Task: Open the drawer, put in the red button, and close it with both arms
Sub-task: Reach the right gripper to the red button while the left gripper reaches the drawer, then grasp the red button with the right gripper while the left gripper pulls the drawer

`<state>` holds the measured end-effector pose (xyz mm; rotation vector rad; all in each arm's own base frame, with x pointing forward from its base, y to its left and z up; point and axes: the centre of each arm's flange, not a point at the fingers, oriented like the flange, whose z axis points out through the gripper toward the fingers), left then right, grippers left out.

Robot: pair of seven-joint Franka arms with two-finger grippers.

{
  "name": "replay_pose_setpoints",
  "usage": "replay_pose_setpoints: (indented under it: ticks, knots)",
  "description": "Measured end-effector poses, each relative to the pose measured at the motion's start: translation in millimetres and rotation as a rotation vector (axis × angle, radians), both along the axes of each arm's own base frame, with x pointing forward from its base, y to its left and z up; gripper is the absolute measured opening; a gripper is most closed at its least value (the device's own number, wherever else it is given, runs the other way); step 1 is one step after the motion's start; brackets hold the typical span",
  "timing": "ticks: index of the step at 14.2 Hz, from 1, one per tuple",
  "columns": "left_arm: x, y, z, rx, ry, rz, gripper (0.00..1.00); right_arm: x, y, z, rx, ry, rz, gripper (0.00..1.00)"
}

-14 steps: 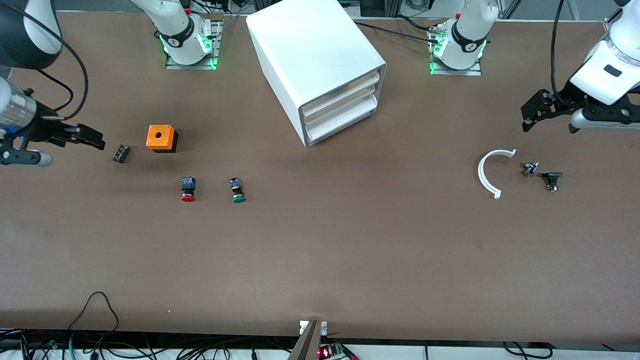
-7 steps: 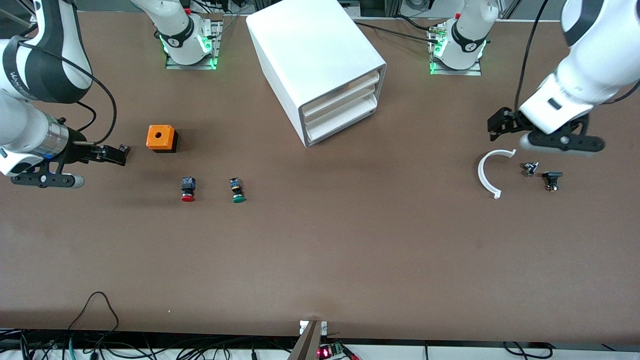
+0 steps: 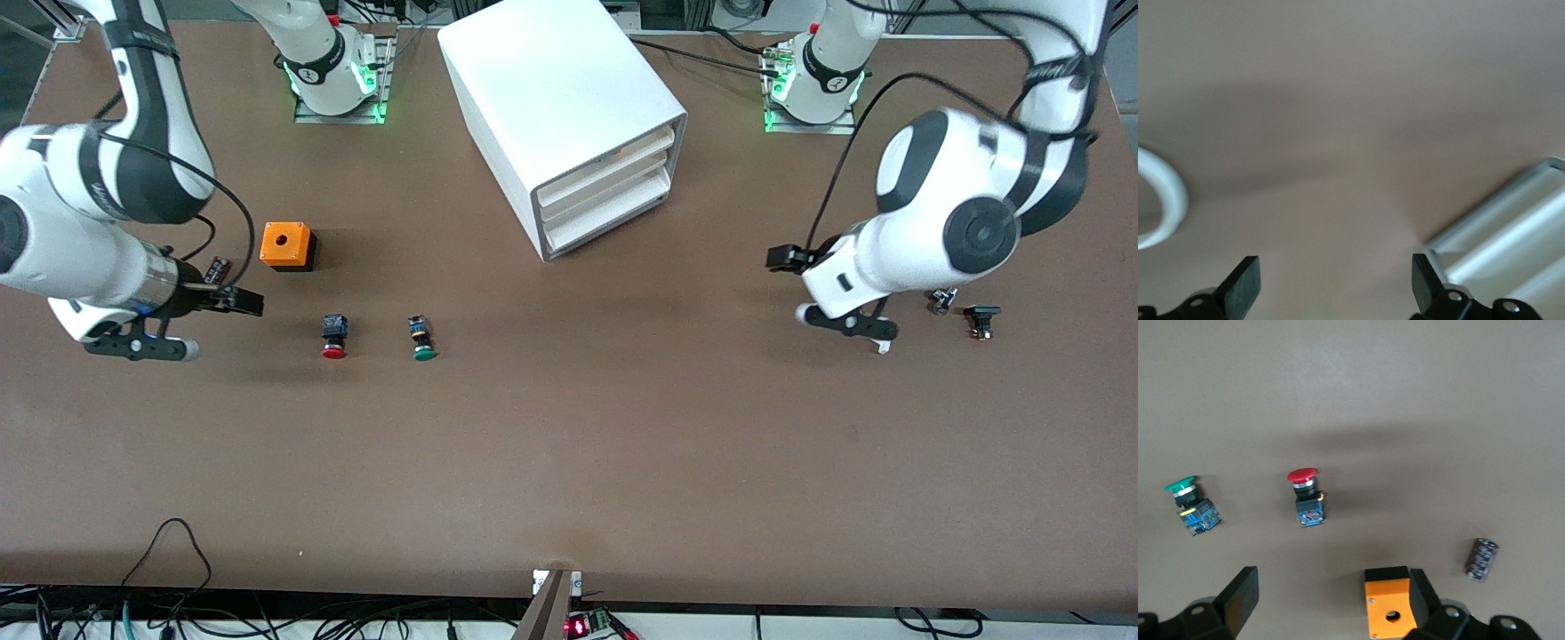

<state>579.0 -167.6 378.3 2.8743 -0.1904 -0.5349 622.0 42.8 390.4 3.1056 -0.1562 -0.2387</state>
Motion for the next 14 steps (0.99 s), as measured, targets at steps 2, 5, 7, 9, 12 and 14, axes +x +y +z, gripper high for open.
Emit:
replay_pose_setpoints:
  ticks: [2, 5, 7, 9, 12, 14]
  knots:
    - [-5.6, -17.7, -38.9, -0.12, 0.103, 0.065, 1.0, 2.0, 18.7, -23.2, -0.014, 0.017, -0.031, 1.0]
    - [-32.9, -47.0, -91.1, -0.273, 0.197, 0.089, 1.0, 0.2, 25.0, -57.9, -0.022, 0.011, -0.05, 1.0]
    - [-59.0, -70.7, -111.1, -0.376, 0.263, 0.086, 1.0, -8.2, 22.2, -87.5, -0.022, -0.013, -0.052, 1.0]
    - [-84.6, -96.1, -121.7, -0.444, 0.321, 0.079, 1.0, -18.9, 26.7, -112.6, -0.016, -0.041, -0.043, 1.0]
    - [-113.8, -126.3, -130.0, -0.46, 0.358, 0.042, 1.0, -31.7, 46.2, -134.0, -0.001, -0.066, -0.007, 1.0]
    - [-132.4, -145.1, -137.6, -0.461, 0.352, 0.034, 1.0, -35.9, 57.4, -144.8, -0.001, -0.068, 0.021, 1.0]
